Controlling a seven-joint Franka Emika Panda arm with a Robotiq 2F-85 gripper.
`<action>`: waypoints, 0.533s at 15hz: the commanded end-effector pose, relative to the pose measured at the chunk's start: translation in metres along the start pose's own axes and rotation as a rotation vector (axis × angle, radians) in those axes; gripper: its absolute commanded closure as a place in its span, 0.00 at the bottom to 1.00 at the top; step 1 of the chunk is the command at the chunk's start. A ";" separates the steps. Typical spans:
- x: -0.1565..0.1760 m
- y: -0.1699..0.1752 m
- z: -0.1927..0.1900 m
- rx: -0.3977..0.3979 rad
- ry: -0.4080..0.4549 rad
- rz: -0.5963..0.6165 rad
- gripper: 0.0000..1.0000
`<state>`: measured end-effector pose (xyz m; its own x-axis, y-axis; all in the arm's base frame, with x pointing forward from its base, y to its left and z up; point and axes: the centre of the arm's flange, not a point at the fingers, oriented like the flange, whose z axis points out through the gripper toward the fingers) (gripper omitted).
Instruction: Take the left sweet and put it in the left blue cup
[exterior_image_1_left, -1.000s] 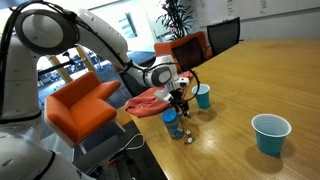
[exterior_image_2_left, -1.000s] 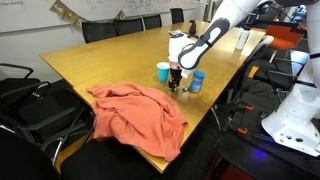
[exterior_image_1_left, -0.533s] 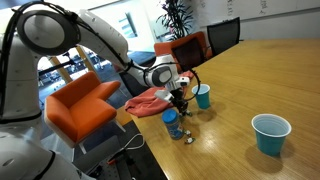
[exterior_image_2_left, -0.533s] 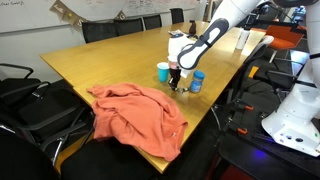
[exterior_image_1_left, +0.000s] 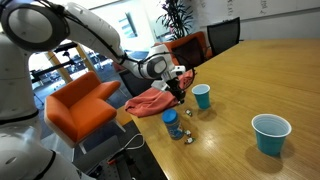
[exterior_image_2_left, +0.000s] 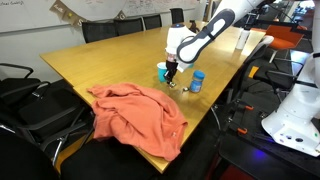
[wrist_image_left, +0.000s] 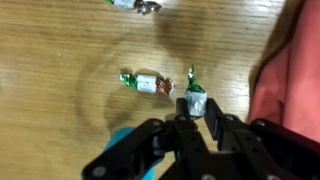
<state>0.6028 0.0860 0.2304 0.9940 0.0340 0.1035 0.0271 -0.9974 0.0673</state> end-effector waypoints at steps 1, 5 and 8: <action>-0.005 -0.003 -0.069 -0.001 0.157 0.104 0.94; 0.020 0.023 -0.114 -0.021 0.312 0.260 0.94; 0.031 0.054 -0.121 -0.070 0.370 0.359 0.94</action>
<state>0.6218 0.0559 0.3507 0.8839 -0.2105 0.4176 -0.2396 -0.9707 0.0179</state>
